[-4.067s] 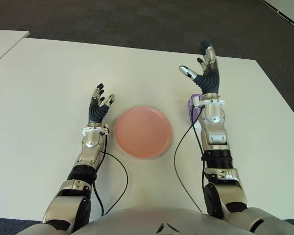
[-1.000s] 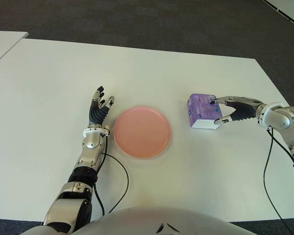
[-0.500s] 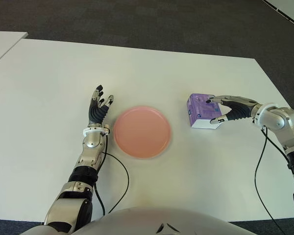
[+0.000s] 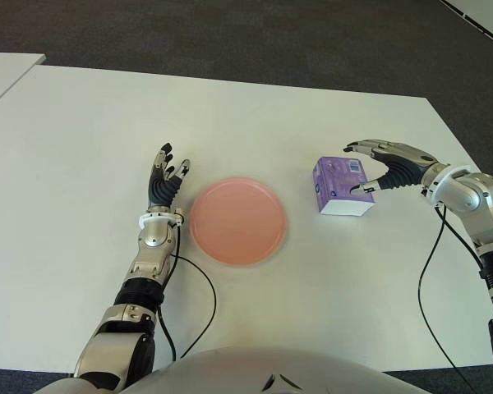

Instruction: Put the tissue paper into the plate.

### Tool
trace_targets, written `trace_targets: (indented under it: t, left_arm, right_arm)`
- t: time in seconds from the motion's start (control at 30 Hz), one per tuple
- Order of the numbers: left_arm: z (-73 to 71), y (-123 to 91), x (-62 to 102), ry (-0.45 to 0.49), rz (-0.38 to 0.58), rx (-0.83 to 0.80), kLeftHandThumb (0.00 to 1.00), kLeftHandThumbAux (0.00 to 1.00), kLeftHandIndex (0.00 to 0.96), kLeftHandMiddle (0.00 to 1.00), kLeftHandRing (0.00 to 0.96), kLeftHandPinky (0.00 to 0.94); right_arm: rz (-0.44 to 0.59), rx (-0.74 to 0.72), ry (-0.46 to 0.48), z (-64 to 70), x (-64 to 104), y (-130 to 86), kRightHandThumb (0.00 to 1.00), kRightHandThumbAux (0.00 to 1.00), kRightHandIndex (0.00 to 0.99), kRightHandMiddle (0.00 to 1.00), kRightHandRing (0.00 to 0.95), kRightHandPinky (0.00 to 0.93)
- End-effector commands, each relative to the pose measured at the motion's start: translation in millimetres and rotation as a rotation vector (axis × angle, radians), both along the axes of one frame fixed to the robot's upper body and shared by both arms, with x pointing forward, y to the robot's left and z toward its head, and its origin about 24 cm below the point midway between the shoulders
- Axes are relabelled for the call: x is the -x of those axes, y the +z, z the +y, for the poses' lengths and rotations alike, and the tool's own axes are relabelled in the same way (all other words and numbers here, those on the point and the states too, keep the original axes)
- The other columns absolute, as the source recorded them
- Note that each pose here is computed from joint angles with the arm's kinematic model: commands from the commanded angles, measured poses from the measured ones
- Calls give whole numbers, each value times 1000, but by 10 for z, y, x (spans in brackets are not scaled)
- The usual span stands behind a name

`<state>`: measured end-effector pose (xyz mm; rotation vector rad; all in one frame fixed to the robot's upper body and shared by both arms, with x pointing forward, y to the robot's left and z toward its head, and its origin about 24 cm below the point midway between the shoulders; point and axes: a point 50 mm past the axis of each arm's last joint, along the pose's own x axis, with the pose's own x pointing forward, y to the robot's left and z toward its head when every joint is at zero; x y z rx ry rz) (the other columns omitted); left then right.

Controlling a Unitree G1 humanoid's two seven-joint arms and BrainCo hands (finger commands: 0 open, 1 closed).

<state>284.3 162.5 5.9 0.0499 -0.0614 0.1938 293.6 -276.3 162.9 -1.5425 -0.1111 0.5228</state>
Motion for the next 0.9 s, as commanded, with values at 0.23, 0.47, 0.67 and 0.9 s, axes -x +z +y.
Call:
trace_targets:
  t: [0.23,0.47,0.67,0.9]
  left_arm:
    - [32,-28,34,20,7,3,0,583,6,0,0,0]
    - [29,-39,36,7,19,-1,0,567,2,0,0,0]
    - [32,-40,42,9,20,-8,0,550,0,0,0,0]
    - [32,-45,43,16,31,-6,0,541,1,0,0,0]
  right_arm:
    - [25,-32,38,94,37,-259,215,387,0,0,0,0]
    - [53,-34,88,197,-30,-327,223,404,0,0,0,0]
    - [72,-36,96,210,-40,-371,222,420,0,0,0,0]
    - [88,-15,85,209,-80,-521,204,431,1,5,0,0]
